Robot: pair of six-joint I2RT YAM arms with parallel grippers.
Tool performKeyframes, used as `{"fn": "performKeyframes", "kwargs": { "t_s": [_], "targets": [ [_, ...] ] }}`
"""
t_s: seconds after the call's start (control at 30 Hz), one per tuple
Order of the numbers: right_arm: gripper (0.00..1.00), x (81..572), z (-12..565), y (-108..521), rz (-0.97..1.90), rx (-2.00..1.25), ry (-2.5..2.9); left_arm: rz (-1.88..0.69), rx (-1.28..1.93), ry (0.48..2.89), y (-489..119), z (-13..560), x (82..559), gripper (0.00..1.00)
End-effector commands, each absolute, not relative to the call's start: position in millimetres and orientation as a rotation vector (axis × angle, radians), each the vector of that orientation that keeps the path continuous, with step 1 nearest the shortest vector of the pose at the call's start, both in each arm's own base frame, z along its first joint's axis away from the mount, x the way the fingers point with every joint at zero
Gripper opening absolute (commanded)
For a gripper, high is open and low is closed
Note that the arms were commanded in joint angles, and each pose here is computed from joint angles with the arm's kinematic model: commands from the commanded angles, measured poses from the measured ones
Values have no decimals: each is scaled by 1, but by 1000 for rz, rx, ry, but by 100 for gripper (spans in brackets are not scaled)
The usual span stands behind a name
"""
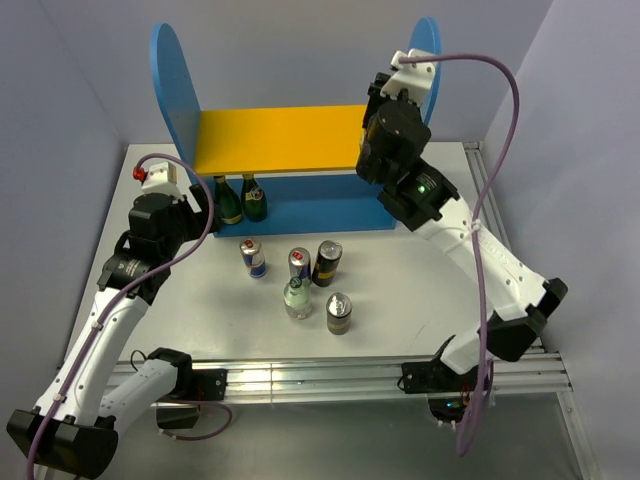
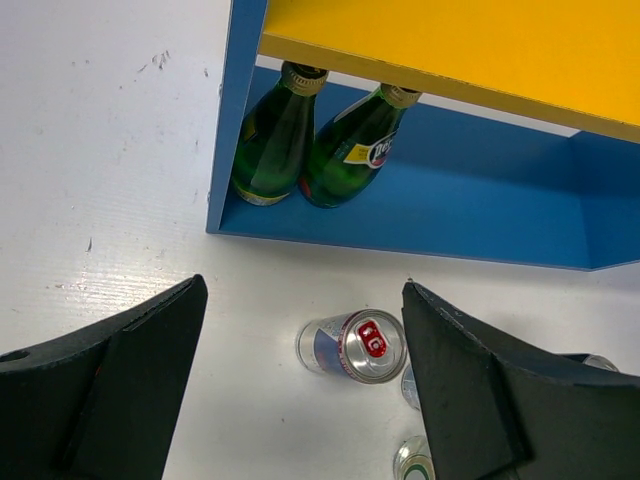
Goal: Place and organize the beverage onto the shelf
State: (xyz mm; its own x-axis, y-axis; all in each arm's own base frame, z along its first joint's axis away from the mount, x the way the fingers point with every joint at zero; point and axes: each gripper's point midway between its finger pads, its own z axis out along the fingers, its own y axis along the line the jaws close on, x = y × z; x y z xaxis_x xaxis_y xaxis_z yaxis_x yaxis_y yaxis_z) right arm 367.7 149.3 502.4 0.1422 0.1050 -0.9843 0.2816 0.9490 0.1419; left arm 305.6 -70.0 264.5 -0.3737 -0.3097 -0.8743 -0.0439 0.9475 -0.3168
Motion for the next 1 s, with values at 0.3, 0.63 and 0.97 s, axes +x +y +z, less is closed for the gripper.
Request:
{"fn": "performKeyframes", "kwargs": {
  "t_s": [0.3,0.63,0.97],
  "targets": [
    [0,436,541,137,-121,378,1332,-262,-250,1914,-66,273,305,85],
    [0,474,514,133,-151,389,1382,-256,-252,1918,-65,272,305,85],
    [7,486,490,126,-183,408,1415,-258,-251,1915,-65,273,305,85]
  ]
}}
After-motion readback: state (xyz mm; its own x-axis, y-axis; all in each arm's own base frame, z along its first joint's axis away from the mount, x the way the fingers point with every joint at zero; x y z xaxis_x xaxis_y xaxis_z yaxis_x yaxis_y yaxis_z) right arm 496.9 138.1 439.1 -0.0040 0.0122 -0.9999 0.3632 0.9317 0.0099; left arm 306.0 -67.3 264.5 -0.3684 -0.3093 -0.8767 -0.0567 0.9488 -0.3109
